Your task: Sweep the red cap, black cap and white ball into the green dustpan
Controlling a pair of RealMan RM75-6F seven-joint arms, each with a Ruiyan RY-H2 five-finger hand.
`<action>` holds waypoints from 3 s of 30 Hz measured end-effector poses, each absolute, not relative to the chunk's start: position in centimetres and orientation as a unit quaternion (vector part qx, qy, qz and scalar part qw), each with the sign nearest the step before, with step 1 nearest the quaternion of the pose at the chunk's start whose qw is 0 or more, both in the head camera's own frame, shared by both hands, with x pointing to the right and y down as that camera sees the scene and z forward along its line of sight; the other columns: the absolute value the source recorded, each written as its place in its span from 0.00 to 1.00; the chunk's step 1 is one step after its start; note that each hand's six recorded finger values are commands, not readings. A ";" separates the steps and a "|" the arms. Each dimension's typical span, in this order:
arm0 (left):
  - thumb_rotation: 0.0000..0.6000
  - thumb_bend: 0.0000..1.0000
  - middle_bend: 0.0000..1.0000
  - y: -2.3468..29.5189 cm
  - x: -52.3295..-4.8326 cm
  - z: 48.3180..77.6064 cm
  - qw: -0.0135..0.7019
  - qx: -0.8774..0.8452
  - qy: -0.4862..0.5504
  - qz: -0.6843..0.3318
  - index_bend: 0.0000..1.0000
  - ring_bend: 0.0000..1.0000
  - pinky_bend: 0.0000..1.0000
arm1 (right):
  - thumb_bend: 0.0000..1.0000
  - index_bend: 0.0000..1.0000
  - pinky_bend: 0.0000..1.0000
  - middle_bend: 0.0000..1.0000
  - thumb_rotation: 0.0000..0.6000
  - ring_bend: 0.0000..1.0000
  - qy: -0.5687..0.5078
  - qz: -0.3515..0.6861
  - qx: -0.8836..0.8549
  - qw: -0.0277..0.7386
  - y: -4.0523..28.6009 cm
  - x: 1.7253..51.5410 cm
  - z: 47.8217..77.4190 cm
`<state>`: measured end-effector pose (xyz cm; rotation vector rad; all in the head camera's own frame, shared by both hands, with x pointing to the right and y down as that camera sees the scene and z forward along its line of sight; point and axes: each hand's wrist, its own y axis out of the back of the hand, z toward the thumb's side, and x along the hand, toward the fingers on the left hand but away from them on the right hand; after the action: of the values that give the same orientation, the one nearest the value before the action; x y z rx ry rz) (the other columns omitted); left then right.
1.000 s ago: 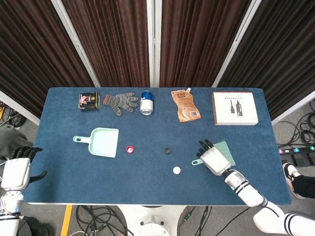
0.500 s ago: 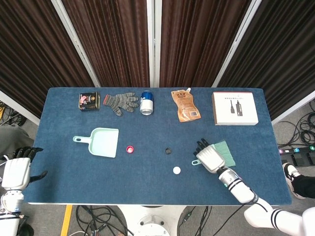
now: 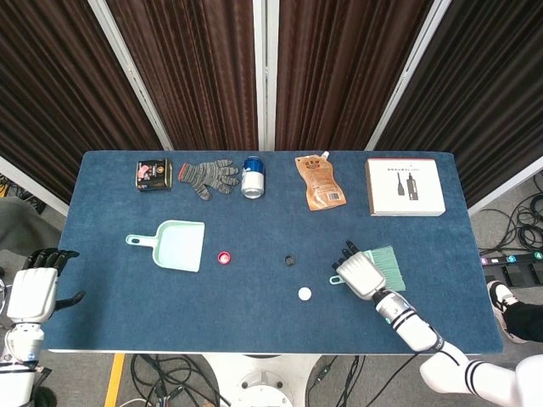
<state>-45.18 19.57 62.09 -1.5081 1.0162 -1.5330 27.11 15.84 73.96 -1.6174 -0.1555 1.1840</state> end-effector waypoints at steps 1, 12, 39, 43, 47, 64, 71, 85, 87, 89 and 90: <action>1.00 0.10 0.29 19.1 -45.0 62.1 0.376 -0.591 0.394 -0.595 0.28 0.18 0.17 | 0.38 0.69 0.19 0.63 1.00 0.32 -0.068 0.497 -0.677 0.539 15.6 27.3 73.7; 1.00 0.10 0.29 13.7 -40.6 65.2 0.374 -0.661 0.324 -0.565 0.29 0.19 0.18 | 0.43 0.71 0.20 0.64 1.00 0.33 -0.184 0.477 -0.695 0.505 11.8 29.4 68.8; 1.00 0.19 0.32 7.4 -34.5 74.7 0.315 -0.684 0.197 -0.627 0.35 0.21 0.19 | 0.43 0.71 0.20 0.64 1.00 0.32 -0.287 0.454 -0.710 0.456 4.5 32.0 62.2; 1.00 0.20 0.36 7.8 -35.0 74.9 0.316 -0.677 0.200 -0.634 0.39 0.25 0.20 | 0.43 0.71 0.20 0.64 1.00 0.32 -0.285 0.454 -0.712 0.454 4.6 31.9 62.5; 1.00 0.22 0.39 8.1 -35.4 75.5 0.310 -0.674 0.204 -0.639 0.42 0.27 0.21 | 0.43 0.71 0.20 0.64 1.00 0.32 -0.284 0.454 -0.714 0.452 4.8 31.8 62.8; 1.00 0.31 0.47 7.8 -35.3 76.0 0.309 -0.673 0.213 -0.637 0.52 0.33 0.24 | 0.43 0.71 0.19 0.64 1.00 0.32 -0.276 0.464 -0.715 0.445 5.4 32.2 63.5; 1.00 0.34 0.49 7.8 -35.1 76.0 0.315 -0.676 0.205 -0.634 0.54 0.34 0.25 | 0.43 0.71 0.19 0.64 1.00 0.32 -0.278 0.463 -0.721 0.435 5.7 32.2 63.7; 1.00 0.38 0.51 6.8 -33.1 75.1 0.347 -0.686 0.154 -0.620 0.55 0.34 0.25 | 0.46 0.72 0.19 0.64 1.00 0.33 -0.279 0.432 -0.764 0.391 7.1 30.2 64.7; 1.00 0.38 0.51 6.7 -32.6 75.0 0.352 -0.688 0.145 -0.618 0.55 0.34 0.25 | 0.47 0.72 0.19 0.64 1.00 0.33 -0.280 0.423 -0.777 0.374 7.4 29.5 65.3; 1.00 0.38 0.51 6.6 -32.1 74.9 0.355 -0.690 0.138 -0.616 0.55 0.34 0.25 | 0.47 0.72 0.19 0.64 1.00 0.33 -0.279 0.410 -0.793 0.353 7.9 28.4 66.1; 1.00 0.38 0.51 6.6 -31.9 74.8 0.355 -0.691 0.136 -0.615 0.55 0.34 0.25 | 0.47 0.72 0.19 0.64 1.00 0.33 -0.278 0.403 -0.801 0.345 8.1 27.8 66.5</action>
<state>-31.91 6.55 74.81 -1.7852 0.3505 -1.5906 27.82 8.07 66.50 -2.0794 -0.7208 1.0474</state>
